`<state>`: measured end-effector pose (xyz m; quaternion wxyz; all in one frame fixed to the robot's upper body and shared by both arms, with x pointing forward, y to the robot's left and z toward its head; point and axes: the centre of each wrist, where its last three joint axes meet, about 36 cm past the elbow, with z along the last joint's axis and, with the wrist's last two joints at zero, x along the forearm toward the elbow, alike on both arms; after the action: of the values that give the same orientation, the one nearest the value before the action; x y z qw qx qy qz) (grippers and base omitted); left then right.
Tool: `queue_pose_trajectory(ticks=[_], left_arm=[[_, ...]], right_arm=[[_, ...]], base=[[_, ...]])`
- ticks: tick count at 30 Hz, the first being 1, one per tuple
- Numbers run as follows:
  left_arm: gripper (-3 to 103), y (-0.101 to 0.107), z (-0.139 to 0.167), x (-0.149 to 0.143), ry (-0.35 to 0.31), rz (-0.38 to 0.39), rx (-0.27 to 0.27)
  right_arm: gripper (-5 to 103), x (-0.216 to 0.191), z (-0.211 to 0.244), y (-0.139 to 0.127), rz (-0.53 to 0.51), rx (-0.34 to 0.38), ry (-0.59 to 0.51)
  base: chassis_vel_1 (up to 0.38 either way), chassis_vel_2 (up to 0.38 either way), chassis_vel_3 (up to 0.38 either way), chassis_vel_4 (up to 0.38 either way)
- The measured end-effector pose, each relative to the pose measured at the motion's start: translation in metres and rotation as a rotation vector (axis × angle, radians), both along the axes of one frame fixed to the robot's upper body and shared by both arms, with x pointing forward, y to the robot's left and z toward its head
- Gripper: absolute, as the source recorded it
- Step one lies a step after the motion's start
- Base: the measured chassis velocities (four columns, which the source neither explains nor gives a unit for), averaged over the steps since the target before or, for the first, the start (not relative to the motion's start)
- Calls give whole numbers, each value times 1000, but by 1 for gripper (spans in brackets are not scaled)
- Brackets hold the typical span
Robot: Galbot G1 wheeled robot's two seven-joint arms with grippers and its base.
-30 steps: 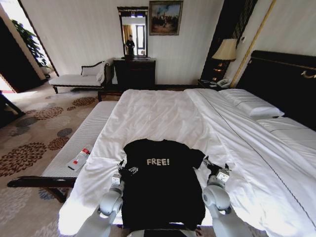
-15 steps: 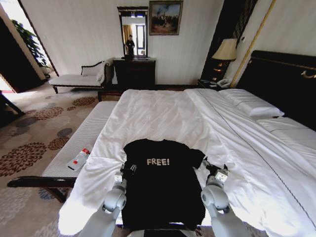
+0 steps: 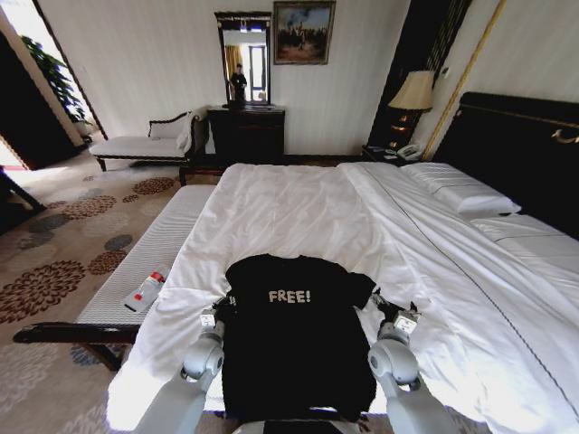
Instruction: Fold the clothes on the bed.
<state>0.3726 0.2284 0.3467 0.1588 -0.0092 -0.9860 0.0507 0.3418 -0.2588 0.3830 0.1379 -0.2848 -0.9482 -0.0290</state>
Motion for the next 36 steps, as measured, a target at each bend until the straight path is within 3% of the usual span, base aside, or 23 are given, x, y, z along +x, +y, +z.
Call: queue_pose_trajectory(ticks=[15,23,25,28,31,32,36], left_arm=[[0,46,-1,-18,-16,91,12],[-3,64,-11,-8,-15,149,7],[1,66,-17,-6,-21,172,3],[17,68,-29,-5,-40,215,-21],[23,70,-28,-7,-50,228,-36],[33,73,-20,-12,-67,239,-52],[44,83,5,-21,-123,264,-93]], right_arm=[[100,-4,5,3,6,-1,-11],[100,-7,7,3,6,-6,-16],[100,-8,8,3,6,-5,-19],[100,-9,9,4,7,-4,-19],[100,-10,9,3,5,-5,-21],[100,-10,10,2,3,-5,-22],[100,-9,11,0,-2,6,-25]], base=[[0,0,0,0],[0,0,0,0],[0,0,0,0],[0,0,0,0],[0,0,0,0],[0,0,0,0],[0,0,0,0]])
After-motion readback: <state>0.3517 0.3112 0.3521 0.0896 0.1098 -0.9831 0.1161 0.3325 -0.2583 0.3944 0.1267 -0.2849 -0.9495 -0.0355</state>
